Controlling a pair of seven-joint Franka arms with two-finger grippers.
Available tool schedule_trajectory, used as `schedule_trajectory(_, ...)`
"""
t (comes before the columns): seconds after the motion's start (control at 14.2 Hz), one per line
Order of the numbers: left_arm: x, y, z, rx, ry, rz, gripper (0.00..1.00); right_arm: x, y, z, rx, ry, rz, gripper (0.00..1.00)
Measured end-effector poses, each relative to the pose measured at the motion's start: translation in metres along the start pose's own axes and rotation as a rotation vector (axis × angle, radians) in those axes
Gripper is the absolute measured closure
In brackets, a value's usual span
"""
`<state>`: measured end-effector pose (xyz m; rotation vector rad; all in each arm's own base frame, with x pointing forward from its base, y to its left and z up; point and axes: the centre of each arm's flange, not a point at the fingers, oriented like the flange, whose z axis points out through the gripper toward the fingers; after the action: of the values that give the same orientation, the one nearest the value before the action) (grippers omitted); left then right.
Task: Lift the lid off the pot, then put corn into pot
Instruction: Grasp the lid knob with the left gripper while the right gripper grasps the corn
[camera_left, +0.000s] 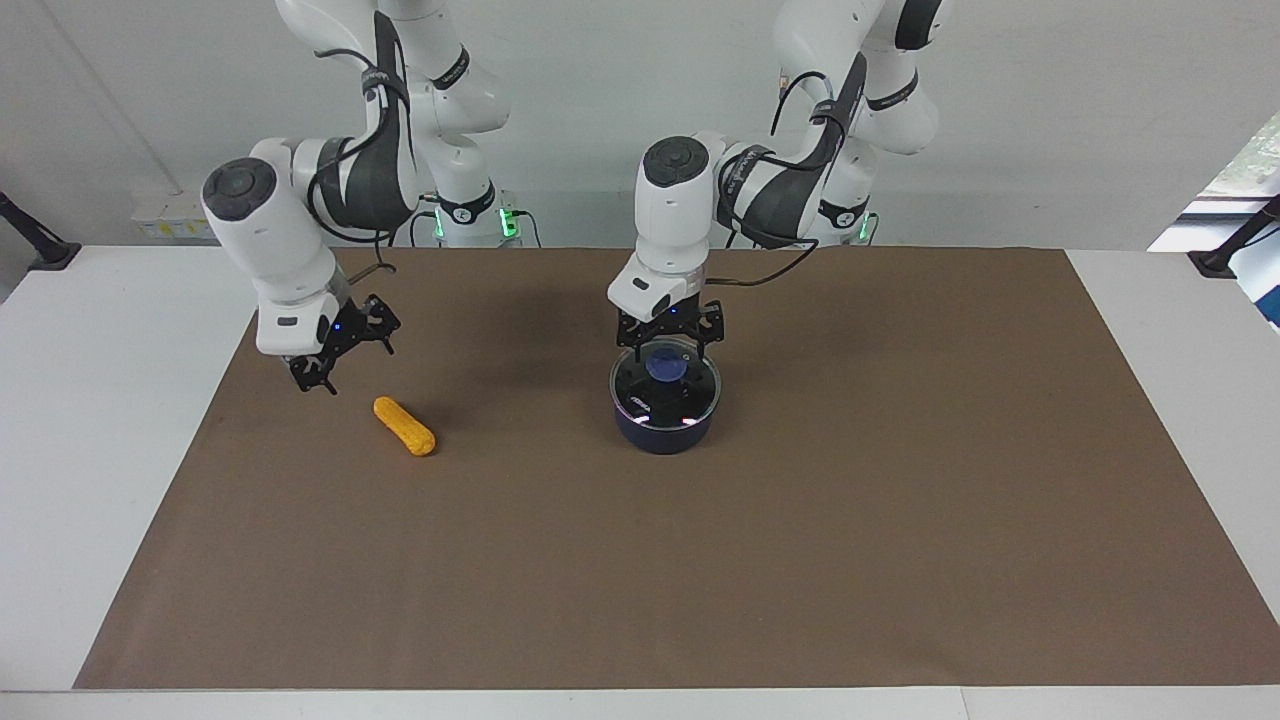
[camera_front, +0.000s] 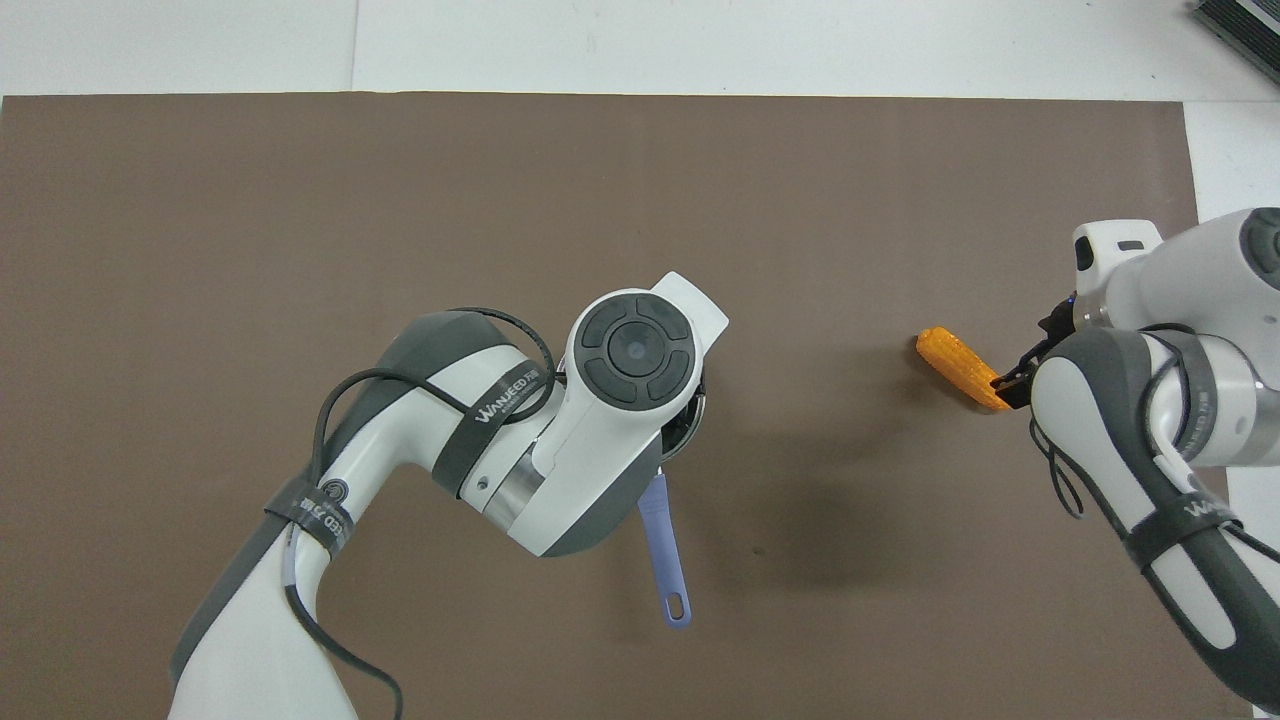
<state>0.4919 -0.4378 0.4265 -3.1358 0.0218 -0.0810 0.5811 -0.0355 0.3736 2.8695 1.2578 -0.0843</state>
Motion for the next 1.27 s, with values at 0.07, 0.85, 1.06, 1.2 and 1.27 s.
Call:
schedule_trajectory(0.07, 0.0, 0.0, 0.002, 0.0, 0.0, 0.0, 0.0, 0.004, -0.001, 0.006, -0.001, 0.006, -0.003, 0.0)
schedule_trajectory(0.85, 0.002, 0.005, 0.03, 0.009, -0.03, -0.09, 0.37, 0.024, -0.01, 0.084, 0.022, 0.022, -0.005, 0.0)
schedule_trajectory(1.06, 0.002, 0.005, 0.032, 0.013, -0.033, -0.11, 0.48, 0.024, -0.01, 0.084, 0.022, 0.022, -0.005, 0.21)
schedule_trajectory(1.2, 0.002, 0.004, 0.031, 0.012, -0.032, -0.116, 0.48, 0.024, -0.01, 0.084, 0.023, 0.023, -0.004, 0.45)
schedule_trajectory(1.27, 0.004, 0.003, 0.029, 0.01, -0.029, -0.119, 0.48, 0.024, -0.01, 0.084, 0.024, 0.025, 0.004, 0.55)
